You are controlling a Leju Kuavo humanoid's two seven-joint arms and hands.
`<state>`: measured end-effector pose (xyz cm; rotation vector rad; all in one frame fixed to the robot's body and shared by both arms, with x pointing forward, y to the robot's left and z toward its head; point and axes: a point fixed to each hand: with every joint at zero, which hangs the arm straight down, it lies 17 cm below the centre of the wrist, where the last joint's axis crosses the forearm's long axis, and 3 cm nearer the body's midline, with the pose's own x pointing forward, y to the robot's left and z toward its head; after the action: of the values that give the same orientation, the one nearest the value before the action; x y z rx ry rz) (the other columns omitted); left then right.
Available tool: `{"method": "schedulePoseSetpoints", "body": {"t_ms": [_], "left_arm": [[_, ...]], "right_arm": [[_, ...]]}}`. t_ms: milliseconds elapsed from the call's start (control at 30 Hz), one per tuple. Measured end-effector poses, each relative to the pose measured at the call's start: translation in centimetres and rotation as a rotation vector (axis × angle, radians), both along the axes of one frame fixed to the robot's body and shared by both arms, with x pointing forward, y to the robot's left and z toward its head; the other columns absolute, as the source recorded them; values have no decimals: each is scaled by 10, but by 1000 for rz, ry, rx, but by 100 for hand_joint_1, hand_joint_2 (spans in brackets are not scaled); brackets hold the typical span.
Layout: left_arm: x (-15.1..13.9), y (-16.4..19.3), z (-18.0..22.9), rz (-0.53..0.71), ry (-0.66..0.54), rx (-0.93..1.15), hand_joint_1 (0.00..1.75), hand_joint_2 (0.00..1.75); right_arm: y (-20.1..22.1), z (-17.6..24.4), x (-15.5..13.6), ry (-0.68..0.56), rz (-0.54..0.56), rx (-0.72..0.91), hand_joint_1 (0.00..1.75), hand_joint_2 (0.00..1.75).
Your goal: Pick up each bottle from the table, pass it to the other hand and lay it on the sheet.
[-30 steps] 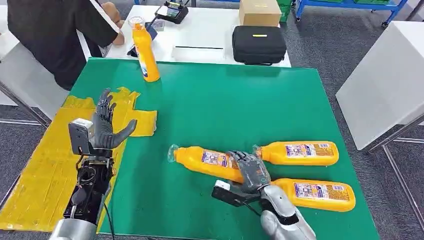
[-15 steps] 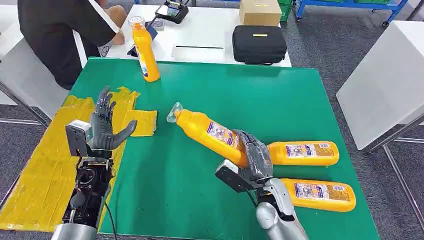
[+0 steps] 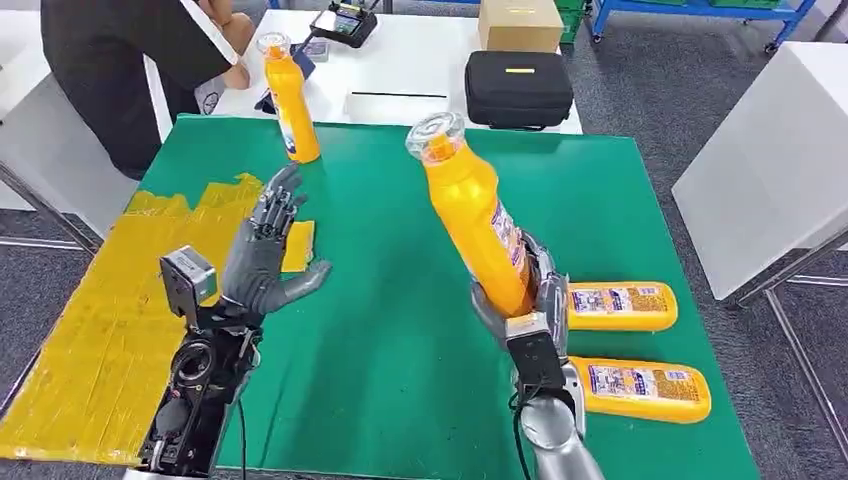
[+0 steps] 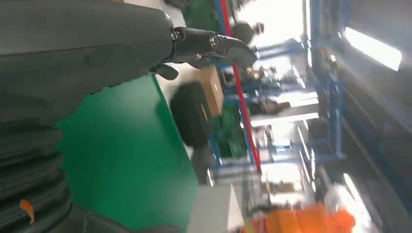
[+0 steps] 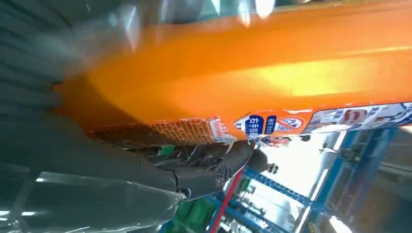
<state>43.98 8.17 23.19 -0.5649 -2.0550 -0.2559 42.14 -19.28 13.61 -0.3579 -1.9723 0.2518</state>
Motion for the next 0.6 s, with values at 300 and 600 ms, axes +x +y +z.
{"method": "schedulePoseSetpoints", "body": {"t_ms": [300, 600], "left_arm": [[-10, -36, 22, -93, -53, 17, 0, 175], [-15, -47, 31, -132, -73, 15, 0, 175]], "right_arm": [[33, 4, 11, 4, 87, 39, 175, 175], [80, -18, 15, 68, 189, 1, 175, 175]]}}
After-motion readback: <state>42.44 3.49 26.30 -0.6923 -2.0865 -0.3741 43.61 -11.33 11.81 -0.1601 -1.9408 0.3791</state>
